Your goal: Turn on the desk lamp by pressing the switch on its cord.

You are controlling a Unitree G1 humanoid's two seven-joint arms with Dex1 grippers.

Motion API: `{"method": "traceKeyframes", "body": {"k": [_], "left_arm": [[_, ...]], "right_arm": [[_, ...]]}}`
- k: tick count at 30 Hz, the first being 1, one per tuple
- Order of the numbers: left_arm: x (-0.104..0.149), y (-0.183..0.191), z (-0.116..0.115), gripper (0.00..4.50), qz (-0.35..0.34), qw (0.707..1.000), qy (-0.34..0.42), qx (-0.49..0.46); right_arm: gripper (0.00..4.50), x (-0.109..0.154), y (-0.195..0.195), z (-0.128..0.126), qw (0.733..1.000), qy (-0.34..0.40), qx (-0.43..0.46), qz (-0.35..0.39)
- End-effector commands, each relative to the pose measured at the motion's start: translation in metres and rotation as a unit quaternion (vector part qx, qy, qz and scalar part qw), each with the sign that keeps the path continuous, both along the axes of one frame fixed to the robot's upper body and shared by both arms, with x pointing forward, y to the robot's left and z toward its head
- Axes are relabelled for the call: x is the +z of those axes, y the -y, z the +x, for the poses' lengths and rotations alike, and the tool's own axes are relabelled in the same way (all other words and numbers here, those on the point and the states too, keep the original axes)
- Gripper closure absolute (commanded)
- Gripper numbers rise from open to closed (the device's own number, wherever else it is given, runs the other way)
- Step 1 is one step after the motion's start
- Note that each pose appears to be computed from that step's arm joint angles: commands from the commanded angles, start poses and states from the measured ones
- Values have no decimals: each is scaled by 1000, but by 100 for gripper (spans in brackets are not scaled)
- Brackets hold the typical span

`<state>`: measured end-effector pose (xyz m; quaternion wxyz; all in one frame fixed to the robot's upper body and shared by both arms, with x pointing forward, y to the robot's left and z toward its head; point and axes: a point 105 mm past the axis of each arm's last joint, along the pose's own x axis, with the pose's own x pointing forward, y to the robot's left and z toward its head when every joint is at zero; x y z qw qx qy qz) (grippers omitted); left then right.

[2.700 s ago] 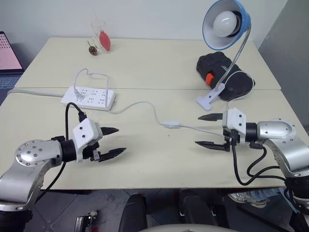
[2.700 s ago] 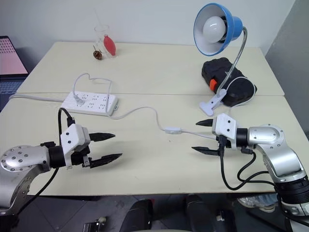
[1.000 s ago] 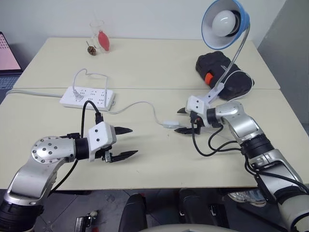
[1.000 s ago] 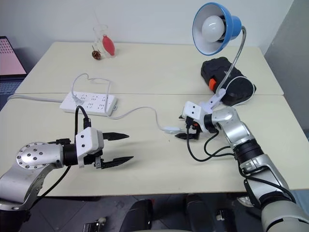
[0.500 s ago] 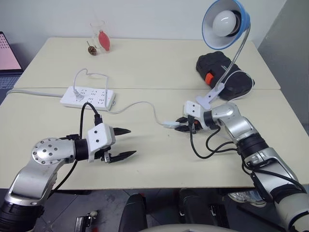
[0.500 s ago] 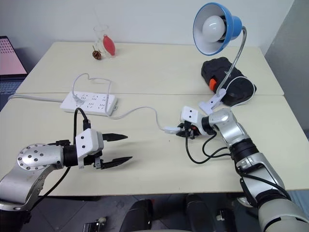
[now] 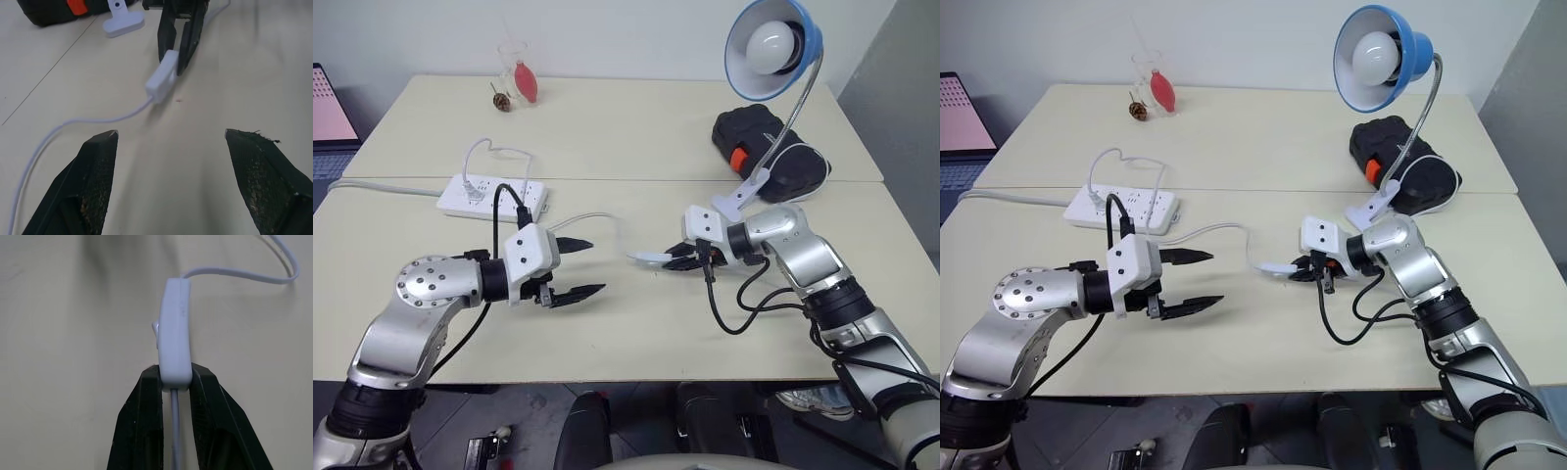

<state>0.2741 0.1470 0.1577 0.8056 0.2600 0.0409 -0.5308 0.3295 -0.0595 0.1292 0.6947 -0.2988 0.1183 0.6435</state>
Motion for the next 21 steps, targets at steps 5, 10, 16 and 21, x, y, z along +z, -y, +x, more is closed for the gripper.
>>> {"method": "traceKeyframes", "body": {"k": [5,10,16,21], "left_arm": [[1,28,5,88,1,999,-2,-48],[-7,36,10,88,9,998,-6,-56],[-10,40,17,88,5,999,-5,-54],[-10,45,18,88,-9,998,-13,-58]], "right_arm": [[412,16,-12,-12,999,22,27,7],[412,18,-15,-14,999,26,30,7],[412,19,-18,-15,999,30,34,6],[412,21,-20,-16,999,36,39,6]]}}
